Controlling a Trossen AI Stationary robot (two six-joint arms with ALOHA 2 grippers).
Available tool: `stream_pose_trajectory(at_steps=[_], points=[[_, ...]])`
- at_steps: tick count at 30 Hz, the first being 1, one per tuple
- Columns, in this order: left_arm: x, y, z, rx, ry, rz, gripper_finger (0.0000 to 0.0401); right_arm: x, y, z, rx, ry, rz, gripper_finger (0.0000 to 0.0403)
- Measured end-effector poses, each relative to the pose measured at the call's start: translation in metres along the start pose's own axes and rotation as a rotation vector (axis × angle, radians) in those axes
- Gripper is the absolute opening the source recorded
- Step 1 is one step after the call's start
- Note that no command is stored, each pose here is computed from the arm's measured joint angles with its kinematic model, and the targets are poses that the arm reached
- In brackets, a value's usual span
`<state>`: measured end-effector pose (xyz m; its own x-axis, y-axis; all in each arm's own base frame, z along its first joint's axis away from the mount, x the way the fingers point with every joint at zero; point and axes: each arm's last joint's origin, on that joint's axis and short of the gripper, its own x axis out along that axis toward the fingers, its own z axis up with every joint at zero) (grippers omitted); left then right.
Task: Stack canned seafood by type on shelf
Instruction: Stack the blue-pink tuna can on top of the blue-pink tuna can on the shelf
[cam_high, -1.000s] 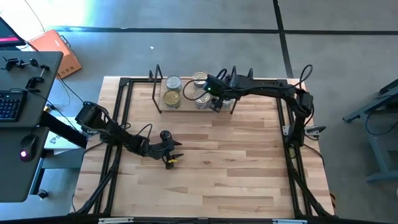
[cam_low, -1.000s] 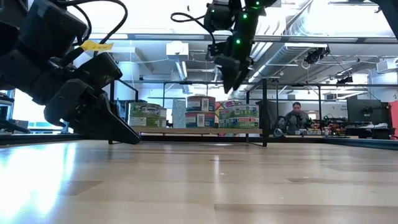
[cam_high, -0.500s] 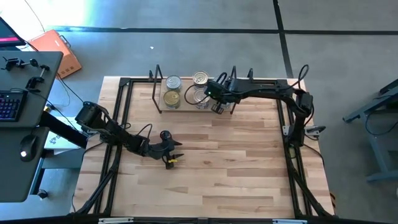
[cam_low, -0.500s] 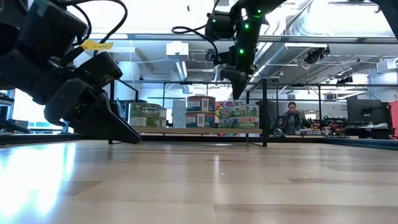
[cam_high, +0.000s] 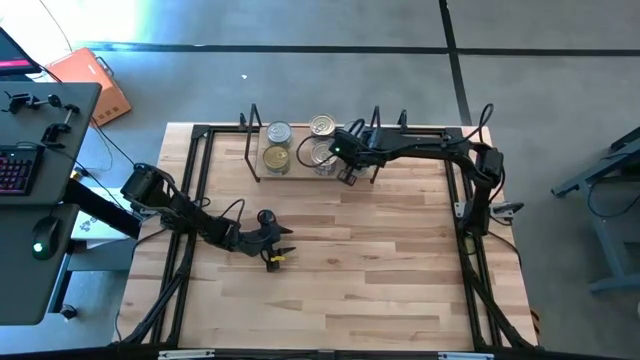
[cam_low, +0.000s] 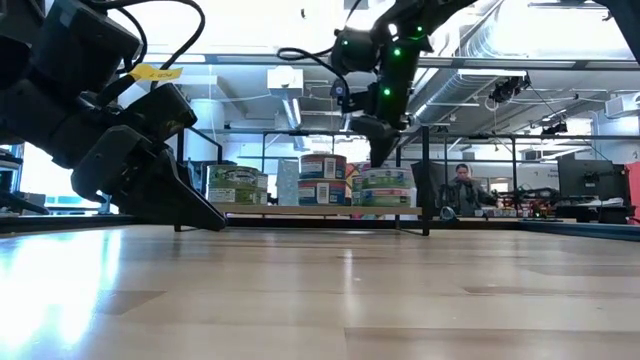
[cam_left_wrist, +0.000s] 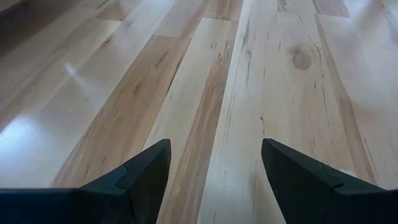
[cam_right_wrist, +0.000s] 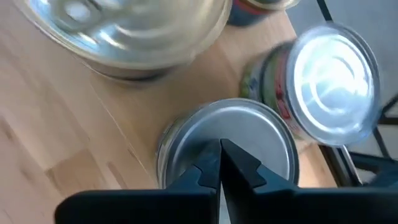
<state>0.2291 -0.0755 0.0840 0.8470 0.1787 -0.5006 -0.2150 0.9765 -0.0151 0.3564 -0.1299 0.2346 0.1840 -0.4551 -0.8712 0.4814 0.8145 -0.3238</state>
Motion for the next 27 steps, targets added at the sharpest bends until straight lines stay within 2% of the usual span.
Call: stream_pose_trajectory(at_steps=[5,27], points=[[0.0,0.0,0.0,-0.001,0.0,0.0,0.0245,0.0,0.0,0.004,0.007,-0.037,0.022,0.0],[0.0,0.0,0.0,-0.001,0.0,0.0,0.0245,0.007,-0.021,0.01,0.032,-0.071,-0.003,0.0]])
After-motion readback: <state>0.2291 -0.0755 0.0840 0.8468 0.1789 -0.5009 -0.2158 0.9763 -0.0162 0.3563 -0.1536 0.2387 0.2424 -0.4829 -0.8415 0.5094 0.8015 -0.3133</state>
